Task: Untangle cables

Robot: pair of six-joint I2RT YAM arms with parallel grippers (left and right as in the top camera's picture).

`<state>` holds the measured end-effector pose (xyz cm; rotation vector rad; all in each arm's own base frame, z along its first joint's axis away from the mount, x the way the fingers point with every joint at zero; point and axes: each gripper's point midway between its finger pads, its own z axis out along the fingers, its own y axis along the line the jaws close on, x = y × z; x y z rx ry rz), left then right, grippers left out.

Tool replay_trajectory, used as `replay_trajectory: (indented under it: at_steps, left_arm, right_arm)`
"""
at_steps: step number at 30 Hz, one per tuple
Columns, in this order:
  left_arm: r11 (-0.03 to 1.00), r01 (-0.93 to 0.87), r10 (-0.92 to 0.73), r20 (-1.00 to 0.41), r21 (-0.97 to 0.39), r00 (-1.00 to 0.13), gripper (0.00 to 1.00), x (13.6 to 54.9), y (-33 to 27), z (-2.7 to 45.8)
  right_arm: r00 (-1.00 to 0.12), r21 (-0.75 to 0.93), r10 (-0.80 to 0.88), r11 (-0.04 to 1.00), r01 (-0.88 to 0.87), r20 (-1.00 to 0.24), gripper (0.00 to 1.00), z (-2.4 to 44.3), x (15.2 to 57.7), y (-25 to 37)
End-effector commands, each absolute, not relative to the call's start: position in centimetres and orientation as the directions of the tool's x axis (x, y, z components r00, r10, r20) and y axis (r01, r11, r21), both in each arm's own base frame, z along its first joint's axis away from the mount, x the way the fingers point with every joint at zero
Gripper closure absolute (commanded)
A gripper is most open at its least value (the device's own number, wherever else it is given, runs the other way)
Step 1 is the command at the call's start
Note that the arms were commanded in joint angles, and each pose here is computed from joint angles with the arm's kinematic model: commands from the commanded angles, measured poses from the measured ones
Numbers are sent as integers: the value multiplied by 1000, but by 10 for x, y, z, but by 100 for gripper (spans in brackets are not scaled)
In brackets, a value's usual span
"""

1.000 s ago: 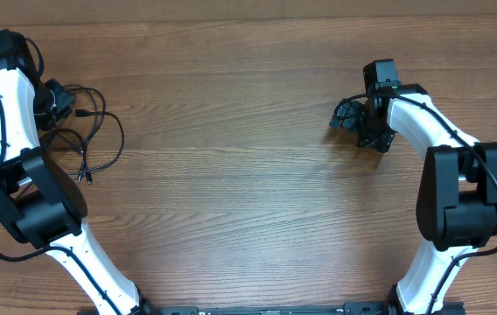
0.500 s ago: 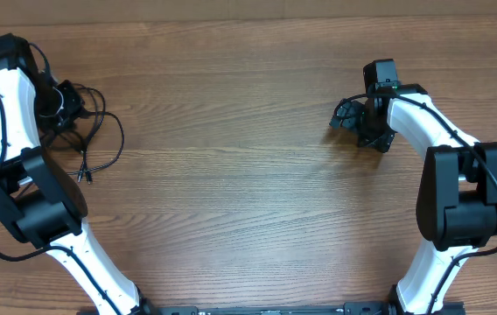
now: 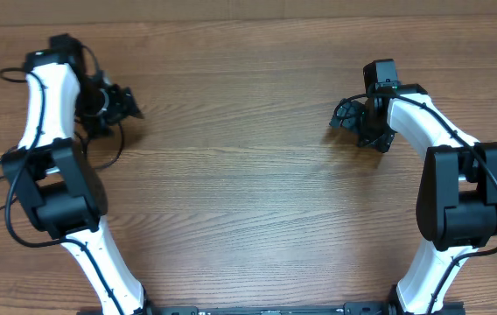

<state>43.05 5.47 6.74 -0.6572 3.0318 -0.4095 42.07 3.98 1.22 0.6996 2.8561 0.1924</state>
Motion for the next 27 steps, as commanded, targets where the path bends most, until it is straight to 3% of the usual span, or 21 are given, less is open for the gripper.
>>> replay_trajectory:
  at_steps: [1,3,6,16,27]
  left_arm:
    - [901,-342,-333,81,-267,-940,15,424,23,54]
    - [913,-311,-297,93,-265,-950,13,421,7,48]
    - [928,-264,-246,102,-263,-964,1,417,-16,40]
    - [962,-104,-70,139,-252,-988,0,389,-99,6]
    - [977,24,66,196,-212,-978,0,341,-140,-32]
  right_arm:
    - [-865,181,467,881,437,-183,0,23,423,40]
    - [-865,181,467,881,437,-183,0,23,423,40]
    - [-865,181,467,881,437,-183,0,23,423,40]
    - [-865,181,467,881,437,-183,0,23,423,40]
    - [-865,181,467,881,437,-183,0,23,423,40]
